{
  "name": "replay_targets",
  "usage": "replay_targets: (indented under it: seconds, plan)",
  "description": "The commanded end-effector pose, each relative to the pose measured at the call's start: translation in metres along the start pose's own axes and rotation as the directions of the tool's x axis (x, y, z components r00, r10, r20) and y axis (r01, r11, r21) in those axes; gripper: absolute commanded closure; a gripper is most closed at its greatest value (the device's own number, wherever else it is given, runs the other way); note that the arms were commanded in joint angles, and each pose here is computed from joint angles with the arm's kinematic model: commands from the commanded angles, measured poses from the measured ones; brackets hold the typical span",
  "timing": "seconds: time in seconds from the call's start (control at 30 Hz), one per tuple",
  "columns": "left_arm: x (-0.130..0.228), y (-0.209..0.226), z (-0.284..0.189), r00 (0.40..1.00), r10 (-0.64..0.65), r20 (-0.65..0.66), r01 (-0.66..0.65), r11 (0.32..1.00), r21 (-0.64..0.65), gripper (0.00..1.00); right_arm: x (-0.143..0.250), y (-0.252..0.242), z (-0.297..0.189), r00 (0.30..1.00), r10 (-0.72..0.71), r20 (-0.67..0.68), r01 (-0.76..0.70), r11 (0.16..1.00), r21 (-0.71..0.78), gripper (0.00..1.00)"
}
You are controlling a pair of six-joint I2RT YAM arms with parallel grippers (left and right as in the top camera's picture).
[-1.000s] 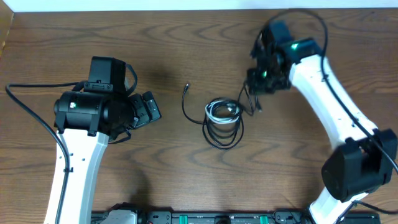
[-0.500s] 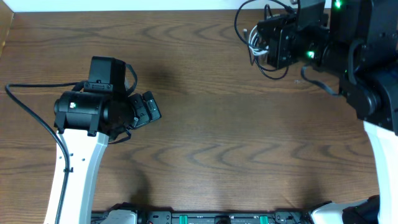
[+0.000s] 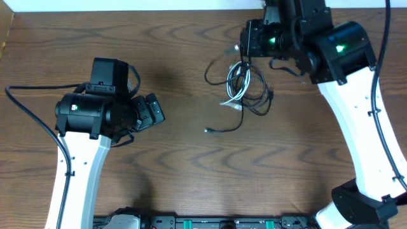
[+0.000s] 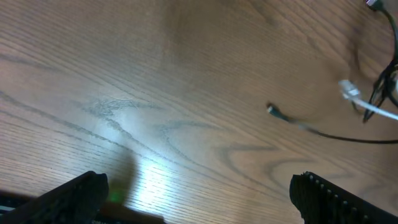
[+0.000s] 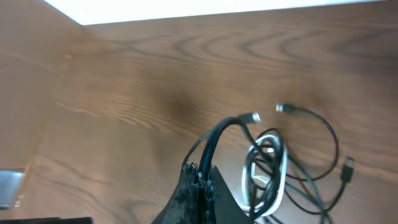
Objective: Untangle cables
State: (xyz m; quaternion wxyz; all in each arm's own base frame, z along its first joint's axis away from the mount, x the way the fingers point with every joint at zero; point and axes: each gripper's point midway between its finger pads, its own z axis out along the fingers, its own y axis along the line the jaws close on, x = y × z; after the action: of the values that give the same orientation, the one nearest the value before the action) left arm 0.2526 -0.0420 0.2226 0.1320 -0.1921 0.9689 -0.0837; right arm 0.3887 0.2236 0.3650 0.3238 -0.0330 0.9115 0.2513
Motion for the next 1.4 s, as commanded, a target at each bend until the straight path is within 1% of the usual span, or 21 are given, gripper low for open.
replay_targets:
  seconds: [0.0,0.07,0.1,0.13,0.17,0.23,0.3,0.37,0.4,0.5,0.63,0.7,0.8,0.87,0.97,1.07,1.1,1.17,1.23,1.3,1.37]
  plan:
    - [0.000,0.000,-0.002,1.000,-0.010,-0.001,0.010,1.000,0.007,0.02,-0.016,-0.011,-0.025,0.991,0.067,0.120,-0.078,0.993,0.092,0.99]
    - [0.000,0.000,-0.002,1.000,-0.010,-0.001,0.010,1.000,0.007,0.02,-0.020,-0.038,-0.026,0.983,0.037,0.179,-0.086,0.959,0.271,0.99]
    - [0.000,0.000,-0.002,1.000,-0.010,-0.001,0.010,1.000,0.008,0.02,-0.018,-0.048,-0.024,0.982,0.019,0.188,-0.084,0.936,0.343,0.99]
    - [0.000,0.000,-0.002,1.000,-0.010,-0.001,0.010,1.000,0.007,0.02,-0.013,-0.053,-0.018,0.985,0.010,0.173,-0.076,0.924,0.376,0.99]
    - [0.000,0.000,-0.002,1.000,-0.010,-0.001,0.010,1.000,0.007,0.02,-0.004,-0.052,-0.007,0.991,0.010,0.134,-0.060,0.925,0.376,0.99]
    - [0.000,0.000,-0.002,1.000,-0.010,-0.001,0.010,1.000,0.007,0.02,0.019,-0.038,0.018,1.000,0.008,0.020,-0.013,0.954,0.300,0.99]
    - [0.000,0.000,-0.002,1.000,-0.010,-0.001,0.010,1.000,0.007,0.02,0.031,-0.017,0.033,0.998,-0.039,-0.056,0.050,0.980,0.191,0.99]
    - [0.000,0.000,-0.002,1.000,-0.010,-0.001,0.010,1.000,0.007,0.02,0.027,0.004,0.034,0.994,-0.093,-0.049,0.097,0.991,0.087,0.99]
    - [0.000,-0.001,-0.002,1.000,-0.010,-0.001,0.010,1.000,0.007,0.02,0.018,0.010,0.027,0.995,-0.100,-0.014,0.101,0.992,0.072,0.99]
    - [0.000,0.000,-0.002,1.000,-0.010,-0.001,0.010,1.000,0.007,0.02,-0.024,0.026,-0.010,0.983,-0.103,0.154,0.100,0.995,0.031,0.99]
    - [0.000,0.000,-0.002,1.000,-0.010,-0.001,0.010,1.000,0.007,0.02,-0.079,0.054,-0.093,0.914,-0.089,0.396,0.120,0.991,-0.053,0.99]
    - [0.000,0.000,-0.002,1.000,-0.010,-0.001,0.010,1.000,0.007,0.02,-0.093,0.064,-0.130,0.874,-0.080,0.480,0.134,0.988,-0.080,0.99]
    - [0.000,0.000,-0.002,1.000,-0.010,-0.001,0.010,1.000,0.007,0.02,-0.097,0.064,-0.156,0.848,-0.073,0.525,0.132,0.988,-0.076,0.99]
    - [0.000,-0.001,-0.002,1.000,-0.010,-0.001,0.010,1.000,0.007,0.02,-0.091,0.051,-0.152,0.863,-0.076,0.500,0.099,0.995,-0.019,0.99]
    - [0.000,0.000,-0.002,1.000,-0.010,-0.001,0.010,1.000,0.007,0.02,-0.069,0.022,-0.121,0.920,-0.088,0.382,0.054,0.994,0.097,0.99]
    - [0.000,0.000,-0.002,1.000,-0.010,-0.001,0.010,1.000,0.007,0.02,-0.038,-0.001,-0.067,0.977,-0.086,0.196,0.052,0.983,0.175,0.99]
    - [0.000,0.000,-0.002,1.000,-0.010,-0.001,0.010,1.000,0.007,0.02,-0.027,-0.007,-0.047,0.987,-0.084,0.135,0.057,0.979,0.197,0.99]
    - [0.000,0.000,-0.002,1.000,-0.010,-0.001,0.010,1.000,0.007,0.02,-0.012,-0.017,-0.018,0.995,-0.080,0.057,0.066,0.972,0.227,0.99]
    - [0.000,0.000,-0.002,1.000,-0.010,-0.001,0.010,1.000,0.008,0.02,-0.014,-0.013,-0.008,0.992,-0.117,0.050,0.105,0.974,0.203,0.99]
    - [0.000,0.000,-0.002,1.000,-0.010,-0.001,0.010,1.000,0.007,0.02,-0.030,0.003,-0.020,0.977,-0.182,0.114,0.164,0.974,0.155,0.99]
    - [0.000,0.000,-0.002,1.000,-0.010,-0.001,0.010,1.000,0.008,0.02,-0.048,0.017,-0.043,0.958,-0.204,0.202,0.182,0.976,0.123,0.99]
